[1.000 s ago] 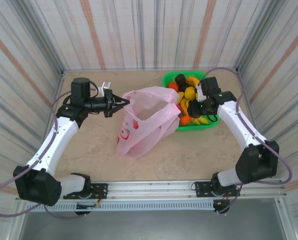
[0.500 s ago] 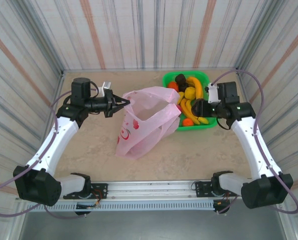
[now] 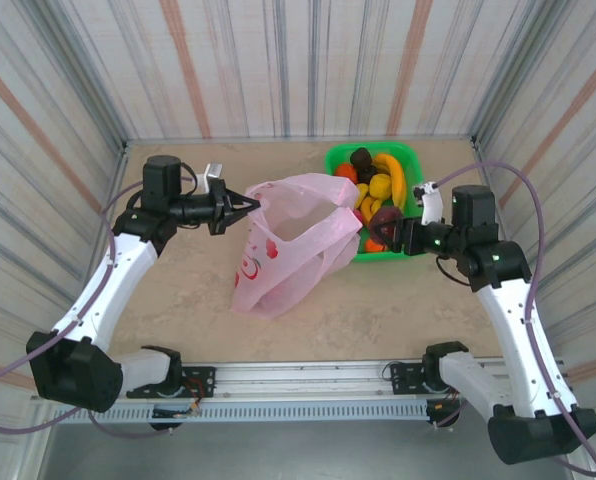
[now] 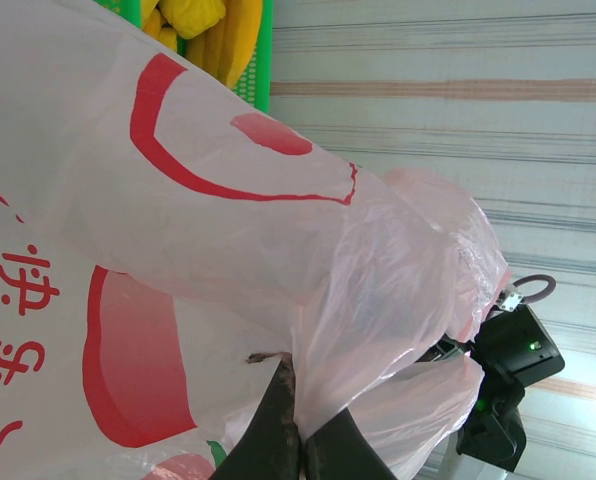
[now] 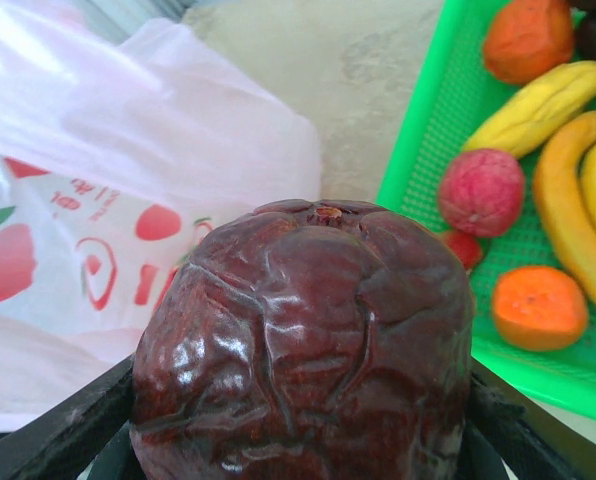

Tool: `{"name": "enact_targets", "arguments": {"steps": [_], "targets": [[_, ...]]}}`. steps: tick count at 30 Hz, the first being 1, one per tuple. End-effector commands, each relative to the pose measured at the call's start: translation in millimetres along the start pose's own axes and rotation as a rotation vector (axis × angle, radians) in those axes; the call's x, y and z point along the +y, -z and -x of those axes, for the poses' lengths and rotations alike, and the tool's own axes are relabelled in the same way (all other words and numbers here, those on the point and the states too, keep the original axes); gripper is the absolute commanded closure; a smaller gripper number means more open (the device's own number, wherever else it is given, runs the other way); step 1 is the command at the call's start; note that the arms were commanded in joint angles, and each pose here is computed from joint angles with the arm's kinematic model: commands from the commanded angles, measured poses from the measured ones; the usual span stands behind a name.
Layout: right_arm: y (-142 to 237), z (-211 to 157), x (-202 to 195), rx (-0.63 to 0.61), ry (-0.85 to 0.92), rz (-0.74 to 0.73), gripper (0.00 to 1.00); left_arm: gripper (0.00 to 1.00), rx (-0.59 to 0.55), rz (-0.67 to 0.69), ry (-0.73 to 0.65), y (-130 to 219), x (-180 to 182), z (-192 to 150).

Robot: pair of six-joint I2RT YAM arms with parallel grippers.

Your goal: Place the fake fruits into the plastic bag and tie a complex knot

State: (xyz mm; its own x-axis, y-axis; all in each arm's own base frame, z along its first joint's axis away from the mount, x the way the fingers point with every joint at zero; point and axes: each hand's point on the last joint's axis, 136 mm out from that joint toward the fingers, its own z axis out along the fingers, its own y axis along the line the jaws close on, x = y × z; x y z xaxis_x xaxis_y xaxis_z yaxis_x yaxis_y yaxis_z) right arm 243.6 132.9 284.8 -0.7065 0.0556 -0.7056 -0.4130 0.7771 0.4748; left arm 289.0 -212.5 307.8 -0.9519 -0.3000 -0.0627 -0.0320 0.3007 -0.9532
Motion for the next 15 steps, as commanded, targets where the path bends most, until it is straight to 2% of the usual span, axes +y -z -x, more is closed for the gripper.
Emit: {"name": "enact_targets", "arguments": {"steps": [1, 15], "targets": [[-3, 1, 23, -0.012, 0.006, 0.111, 0.44, 1.00, 0.015, -0.009, -0.037, -1, -2, -3], [-36, 5, 69, -0.010, 0.091, 0.270, 0.44, 1.00, 0.017, -0.013, -0.043, 1, -3, -7]]}}
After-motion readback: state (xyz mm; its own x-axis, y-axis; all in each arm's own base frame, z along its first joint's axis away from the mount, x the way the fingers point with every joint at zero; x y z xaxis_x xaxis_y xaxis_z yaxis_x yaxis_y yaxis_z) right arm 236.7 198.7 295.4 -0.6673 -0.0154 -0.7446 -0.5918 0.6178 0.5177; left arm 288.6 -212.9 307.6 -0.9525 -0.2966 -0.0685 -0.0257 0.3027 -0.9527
